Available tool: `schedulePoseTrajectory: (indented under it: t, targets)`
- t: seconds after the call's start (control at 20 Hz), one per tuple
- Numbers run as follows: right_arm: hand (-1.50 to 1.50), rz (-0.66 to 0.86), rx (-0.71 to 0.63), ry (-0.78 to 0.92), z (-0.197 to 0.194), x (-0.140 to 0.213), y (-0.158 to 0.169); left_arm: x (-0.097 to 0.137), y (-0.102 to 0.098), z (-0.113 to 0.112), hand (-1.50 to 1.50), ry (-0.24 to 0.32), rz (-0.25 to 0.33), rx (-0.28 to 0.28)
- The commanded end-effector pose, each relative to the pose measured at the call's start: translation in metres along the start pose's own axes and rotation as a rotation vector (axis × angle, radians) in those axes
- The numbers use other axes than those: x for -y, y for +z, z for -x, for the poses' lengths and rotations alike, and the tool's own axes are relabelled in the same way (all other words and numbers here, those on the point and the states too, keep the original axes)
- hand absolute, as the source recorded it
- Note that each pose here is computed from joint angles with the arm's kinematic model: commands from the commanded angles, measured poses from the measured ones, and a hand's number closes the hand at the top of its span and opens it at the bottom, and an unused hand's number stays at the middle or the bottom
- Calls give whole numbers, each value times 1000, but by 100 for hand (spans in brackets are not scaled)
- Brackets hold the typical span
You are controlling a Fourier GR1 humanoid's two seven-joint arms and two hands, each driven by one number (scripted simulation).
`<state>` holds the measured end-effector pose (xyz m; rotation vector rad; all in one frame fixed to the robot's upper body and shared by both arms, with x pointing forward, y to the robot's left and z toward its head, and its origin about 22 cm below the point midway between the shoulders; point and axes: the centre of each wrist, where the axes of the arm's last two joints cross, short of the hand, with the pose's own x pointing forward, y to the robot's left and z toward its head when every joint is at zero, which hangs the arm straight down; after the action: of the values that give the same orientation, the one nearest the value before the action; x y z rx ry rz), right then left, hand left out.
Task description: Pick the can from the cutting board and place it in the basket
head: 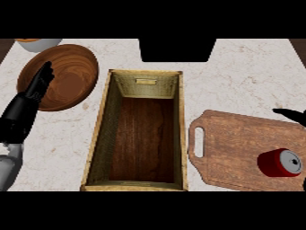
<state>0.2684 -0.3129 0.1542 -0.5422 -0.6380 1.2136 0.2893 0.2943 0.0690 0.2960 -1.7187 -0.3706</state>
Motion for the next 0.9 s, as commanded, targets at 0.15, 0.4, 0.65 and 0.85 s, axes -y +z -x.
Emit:
schedulePoseTrajectory:
  t: [0.15,0.4,0.65,0.85]
  targets:
    - [-150,25,-8,2,17,-13,-4,-8,14,3,0,-12,9,4]
    - [-150,68,17,5,12,-26,-23,-6,0,2,0,-5,-5,6]
    - [-150,60,16,-36,0,-45,-29,3,2,-12,0,-3,-8,-4]
    - [-150,53,36,-42,21,-66,-28,3,6,11,0,7,-19,4]
